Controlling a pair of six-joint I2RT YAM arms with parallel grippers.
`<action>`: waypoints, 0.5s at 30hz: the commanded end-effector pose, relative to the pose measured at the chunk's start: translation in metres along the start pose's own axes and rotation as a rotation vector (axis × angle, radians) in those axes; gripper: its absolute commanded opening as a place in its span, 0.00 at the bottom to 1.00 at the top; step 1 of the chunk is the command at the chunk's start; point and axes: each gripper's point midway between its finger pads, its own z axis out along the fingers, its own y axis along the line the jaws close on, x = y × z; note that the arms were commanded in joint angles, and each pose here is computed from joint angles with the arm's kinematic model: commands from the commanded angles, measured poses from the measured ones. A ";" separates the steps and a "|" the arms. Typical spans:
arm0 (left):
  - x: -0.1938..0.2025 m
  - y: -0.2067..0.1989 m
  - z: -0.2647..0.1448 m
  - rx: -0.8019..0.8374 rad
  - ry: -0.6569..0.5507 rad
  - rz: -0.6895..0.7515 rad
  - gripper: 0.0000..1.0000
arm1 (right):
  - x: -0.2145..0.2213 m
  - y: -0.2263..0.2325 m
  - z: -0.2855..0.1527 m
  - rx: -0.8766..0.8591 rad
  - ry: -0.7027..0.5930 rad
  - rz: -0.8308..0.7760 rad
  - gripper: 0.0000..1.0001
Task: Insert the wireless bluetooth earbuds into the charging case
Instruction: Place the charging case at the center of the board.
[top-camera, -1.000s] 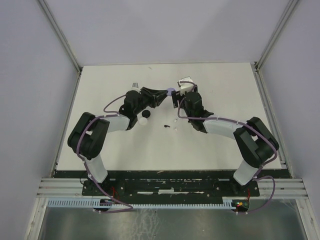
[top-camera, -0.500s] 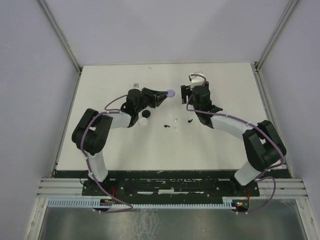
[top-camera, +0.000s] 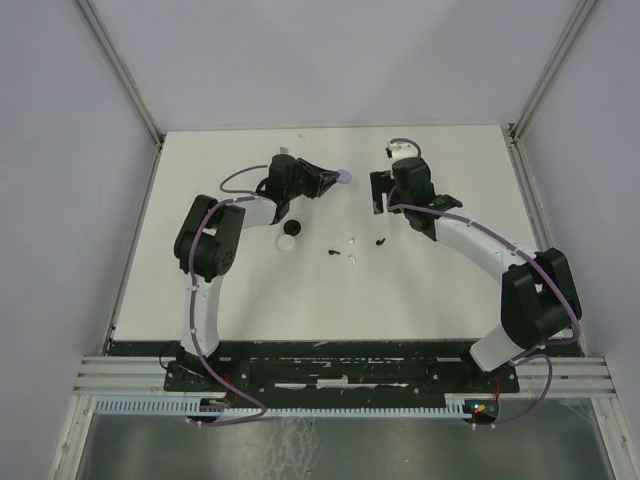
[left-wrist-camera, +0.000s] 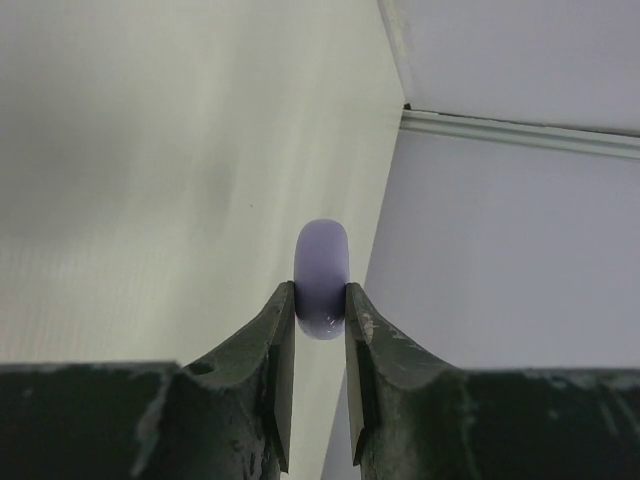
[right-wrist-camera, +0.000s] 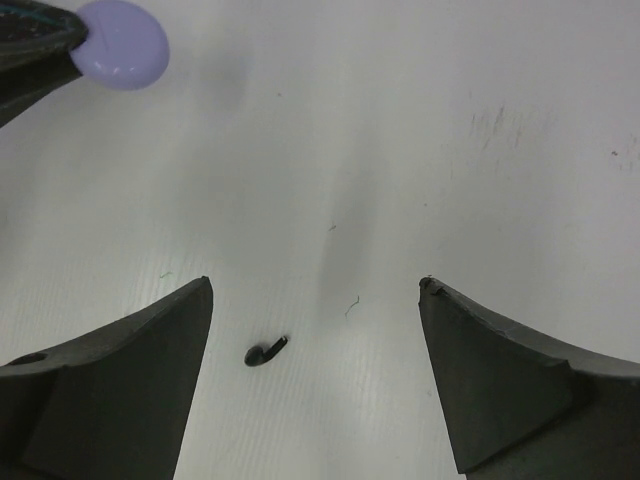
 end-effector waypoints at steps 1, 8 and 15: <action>-0.006 -0.001 0.021 -0.010 0.013 0.126 0.03 | -0.007 0.001 -0.018 -0.030 0.001 0.006 0.92; -0.014 0.013 0.040 -0.067 0.007 0.201 0.03 | 0.006 0.000 -0.017 -0.035 0.036 -0.003 0.92; -0.013 0.023 0.046 -0.081 0.020 0.205 0.03 | 0.008 0.004 -0.015 -0.053 0.048 0.006 0.92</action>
